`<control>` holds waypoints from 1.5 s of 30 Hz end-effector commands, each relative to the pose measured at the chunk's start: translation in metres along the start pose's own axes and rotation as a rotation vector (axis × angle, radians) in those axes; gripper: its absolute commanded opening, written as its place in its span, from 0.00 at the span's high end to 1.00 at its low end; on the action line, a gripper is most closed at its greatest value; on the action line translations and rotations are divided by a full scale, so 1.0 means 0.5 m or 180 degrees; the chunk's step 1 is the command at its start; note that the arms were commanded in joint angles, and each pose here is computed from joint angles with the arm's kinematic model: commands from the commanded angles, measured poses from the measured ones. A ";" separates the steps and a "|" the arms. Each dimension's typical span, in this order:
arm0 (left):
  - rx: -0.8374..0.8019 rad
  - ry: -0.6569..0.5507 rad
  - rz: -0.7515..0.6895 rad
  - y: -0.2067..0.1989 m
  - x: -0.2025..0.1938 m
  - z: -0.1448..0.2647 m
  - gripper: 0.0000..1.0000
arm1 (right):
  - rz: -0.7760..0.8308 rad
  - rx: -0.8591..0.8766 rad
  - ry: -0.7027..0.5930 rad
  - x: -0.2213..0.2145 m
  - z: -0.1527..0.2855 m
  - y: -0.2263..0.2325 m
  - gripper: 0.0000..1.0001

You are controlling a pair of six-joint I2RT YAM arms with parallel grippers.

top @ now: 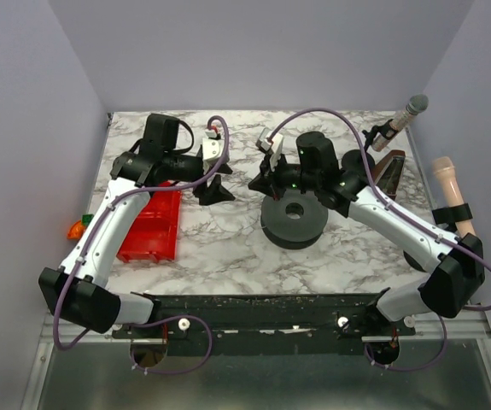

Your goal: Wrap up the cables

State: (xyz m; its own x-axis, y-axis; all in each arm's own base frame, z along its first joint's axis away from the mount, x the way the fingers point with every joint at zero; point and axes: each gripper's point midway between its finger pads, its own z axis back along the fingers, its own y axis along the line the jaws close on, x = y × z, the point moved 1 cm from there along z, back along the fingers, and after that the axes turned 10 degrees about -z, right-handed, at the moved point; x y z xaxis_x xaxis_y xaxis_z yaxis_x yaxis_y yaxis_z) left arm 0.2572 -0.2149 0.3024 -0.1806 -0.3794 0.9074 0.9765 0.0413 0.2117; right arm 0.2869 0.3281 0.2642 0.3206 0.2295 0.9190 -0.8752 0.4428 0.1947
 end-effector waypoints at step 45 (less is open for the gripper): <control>0.0669 0.0057 0.0859 0.074 -0.075 -0.030 1.00 | -0.3808 -0.1541 -0.0227 -0.370 0.263 -0.294 0.04</control>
State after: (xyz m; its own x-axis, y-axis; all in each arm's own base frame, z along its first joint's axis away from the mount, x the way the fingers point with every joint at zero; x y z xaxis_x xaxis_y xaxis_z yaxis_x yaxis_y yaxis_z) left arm 0.3051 -0.2108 0.2683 0.0862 -0.3694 0.9253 0.9416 0.3337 0.0456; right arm 0.3045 0.0997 0.1189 0.7504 -0.5439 0.3756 0.1794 0.7146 0.6762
